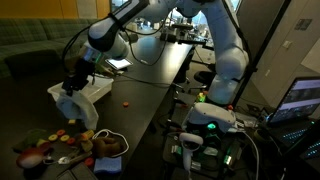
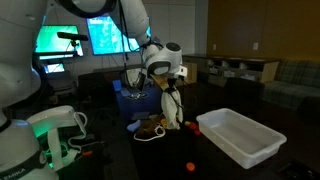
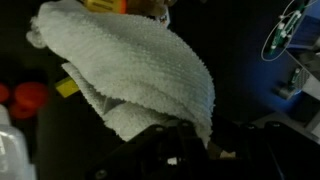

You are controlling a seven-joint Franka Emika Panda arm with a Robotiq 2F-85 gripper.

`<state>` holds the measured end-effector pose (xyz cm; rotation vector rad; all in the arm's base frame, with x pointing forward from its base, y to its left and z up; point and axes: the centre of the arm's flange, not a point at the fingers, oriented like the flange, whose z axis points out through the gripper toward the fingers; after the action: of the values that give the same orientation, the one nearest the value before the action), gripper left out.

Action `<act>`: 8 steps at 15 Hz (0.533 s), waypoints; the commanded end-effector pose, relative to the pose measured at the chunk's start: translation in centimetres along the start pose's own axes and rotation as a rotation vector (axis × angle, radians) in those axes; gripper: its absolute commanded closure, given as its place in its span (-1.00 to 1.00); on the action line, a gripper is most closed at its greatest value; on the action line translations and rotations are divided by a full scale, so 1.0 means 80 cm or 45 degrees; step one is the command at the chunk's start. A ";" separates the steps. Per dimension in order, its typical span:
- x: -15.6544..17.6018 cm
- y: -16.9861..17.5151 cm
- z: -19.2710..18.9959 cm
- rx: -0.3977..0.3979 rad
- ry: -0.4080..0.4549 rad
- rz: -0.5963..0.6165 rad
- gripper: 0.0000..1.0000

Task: Mop all the things away to the left with the white towel and put it in the box

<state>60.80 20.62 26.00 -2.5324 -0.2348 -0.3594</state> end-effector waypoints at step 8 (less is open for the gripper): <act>-0.063 0.231 -0.260 -0.399 0.407 0.400 0.87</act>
<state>58.95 -0.56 30.11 -2.6365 0.2291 -0.6098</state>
